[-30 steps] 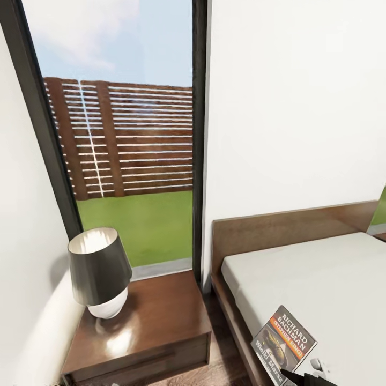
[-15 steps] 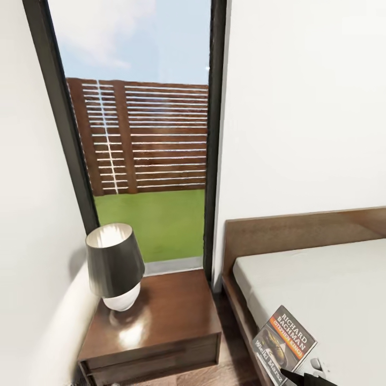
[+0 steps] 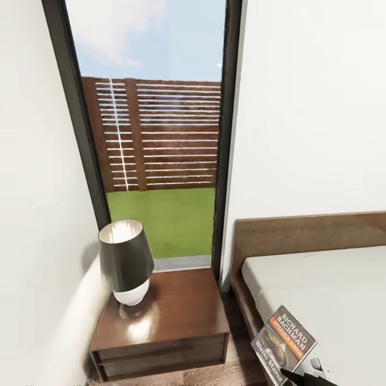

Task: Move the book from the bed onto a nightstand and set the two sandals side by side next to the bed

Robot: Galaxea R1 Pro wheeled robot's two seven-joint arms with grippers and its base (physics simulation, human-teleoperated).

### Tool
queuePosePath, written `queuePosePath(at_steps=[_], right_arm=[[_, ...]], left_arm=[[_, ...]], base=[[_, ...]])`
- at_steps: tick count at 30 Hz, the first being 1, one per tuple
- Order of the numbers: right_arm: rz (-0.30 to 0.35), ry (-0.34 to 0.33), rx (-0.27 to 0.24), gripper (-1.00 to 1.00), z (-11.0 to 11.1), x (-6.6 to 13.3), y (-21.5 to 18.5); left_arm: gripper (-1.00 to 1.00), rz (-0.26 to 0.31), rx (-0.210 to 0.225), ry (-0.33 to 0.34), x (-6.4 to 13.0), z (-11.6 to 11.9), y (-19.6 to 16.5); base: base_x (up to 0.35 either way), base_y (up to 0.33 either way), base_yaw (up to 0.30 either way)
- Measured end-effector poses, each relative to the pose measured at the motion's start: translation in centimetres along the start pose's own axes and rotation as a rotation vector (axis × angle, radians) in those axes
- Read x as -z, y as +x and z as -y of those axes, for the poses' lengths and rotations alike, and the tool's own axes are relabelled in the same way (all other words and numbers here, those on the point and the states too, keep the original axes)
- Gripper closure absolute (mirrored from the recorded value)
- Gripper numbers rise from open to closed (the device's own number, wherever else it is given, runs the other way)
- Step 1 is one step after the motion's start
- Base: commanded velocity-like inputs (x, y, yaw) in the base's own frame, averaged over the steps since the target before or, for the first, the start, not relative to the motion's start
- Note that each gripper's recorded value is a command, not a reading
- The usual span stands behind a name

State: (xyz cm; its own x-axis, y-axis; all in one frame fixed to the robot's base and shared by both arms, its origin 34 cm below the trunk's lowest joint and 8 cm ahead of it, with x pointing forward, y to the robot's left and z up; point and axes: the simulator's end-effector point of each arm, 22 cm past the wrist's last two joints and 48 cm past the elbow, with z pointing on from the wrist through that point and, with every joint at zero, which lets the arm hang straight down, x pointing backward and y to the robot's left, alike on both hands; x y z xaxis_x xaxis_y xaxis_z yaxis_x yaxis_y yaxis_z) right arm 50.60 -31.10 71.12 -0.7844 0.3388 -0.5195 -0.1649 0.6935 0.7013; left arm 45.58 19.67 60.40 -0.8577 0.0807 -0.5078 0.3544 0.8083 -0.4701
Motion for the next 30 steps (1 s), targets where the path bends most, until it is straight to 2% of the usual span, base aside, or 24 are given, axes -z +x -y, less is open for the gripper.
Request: queuePosePath(at_steps=[30], right_arm=[[-0.032,0.017,-0.031,1.00,1.1,-0.3,1.5]], left_arm=[[-1.00,-0.039,0.028,0.004,-0.6,-0.2,1.9]], base=[[0.000,0.000,0.000]])
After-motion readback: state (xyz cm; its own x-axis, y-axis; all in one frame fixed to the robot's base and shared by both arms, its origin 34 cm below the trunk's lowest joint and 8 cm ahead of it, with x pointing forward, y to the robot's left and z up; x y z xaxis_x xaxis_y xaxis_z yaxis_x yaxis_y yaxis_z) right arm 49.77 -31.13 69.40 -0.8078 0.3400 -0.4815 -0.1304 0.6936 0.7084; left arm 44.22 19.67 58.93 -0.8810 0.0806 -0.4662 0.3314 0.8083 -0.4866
